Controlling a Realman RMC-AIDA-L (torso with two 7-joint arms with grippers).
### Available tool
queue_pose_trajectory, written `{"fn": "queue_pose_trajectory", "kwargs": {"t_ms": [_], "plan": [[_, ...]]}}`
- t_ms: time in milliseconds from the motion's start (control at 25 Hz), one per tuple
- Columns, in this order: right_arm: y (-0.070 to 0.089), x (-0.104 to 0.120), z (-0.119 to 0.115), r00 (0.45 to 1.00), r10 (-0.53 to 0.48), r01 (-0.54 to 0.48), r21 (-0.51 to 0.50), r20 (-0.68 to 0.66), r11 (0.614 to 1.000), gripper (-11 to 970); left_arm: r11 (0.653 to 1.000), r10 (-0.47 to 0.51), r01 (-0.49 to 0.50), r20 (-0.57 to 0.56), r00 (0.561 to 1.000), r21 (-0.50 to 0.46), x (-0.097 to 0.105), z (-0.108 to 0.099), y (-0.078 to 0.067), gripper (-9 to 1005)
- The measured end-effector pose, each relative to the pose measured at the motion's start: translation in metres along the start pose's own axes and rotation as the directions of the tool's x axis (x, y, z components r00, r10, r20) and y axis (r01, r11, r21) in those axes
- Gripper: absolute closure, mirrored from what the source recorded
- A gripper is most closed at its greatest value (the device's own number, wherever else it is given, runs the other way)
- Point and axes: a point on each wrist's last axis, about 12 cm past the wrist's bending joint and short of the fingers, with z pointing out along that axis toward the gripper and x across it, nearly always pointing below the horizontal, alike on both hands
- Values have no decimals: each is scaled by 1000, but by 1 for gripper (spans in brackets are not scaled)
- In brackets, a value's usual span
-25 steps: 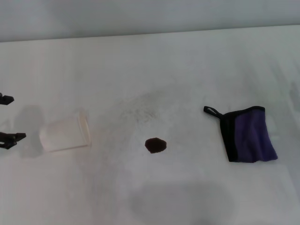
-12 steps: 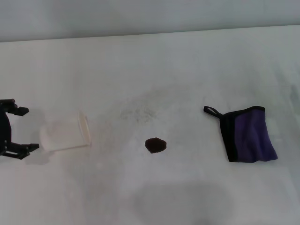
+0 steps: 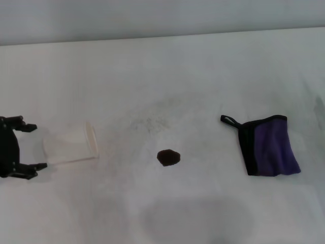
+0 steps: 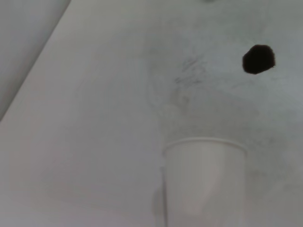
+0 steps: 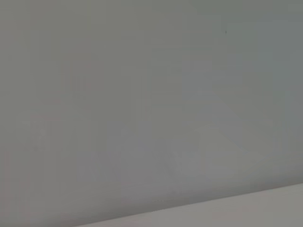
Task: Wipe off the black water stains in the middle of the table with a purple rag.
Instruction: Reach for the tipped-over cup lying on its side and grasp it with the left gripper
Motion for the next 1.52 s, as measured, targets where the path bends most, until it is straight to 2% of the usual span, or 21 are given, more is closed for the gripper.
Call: {"fn": "queue_pose_trajectory", "kwargs": {"t_ms": [240, 640, 1520], "plan": [[1, 2, -3, 1000, 7, -7, 1, -9, 1000, 393, 1000, -2, 1, 44, 999, 18, 3, 8, -5, 114], [2, 6, -6, 1000, 15, -14, 4, -22, 1000, 394, 1000, 7, -6, 45, 999, -23, 15, 21, -6, 115], [1, 6, -7, 1000, 17, -16, 7, -26, 1000, 394, 1000, 21, -20, 75, 997, -15, 15, 42, -5, 118]]}}
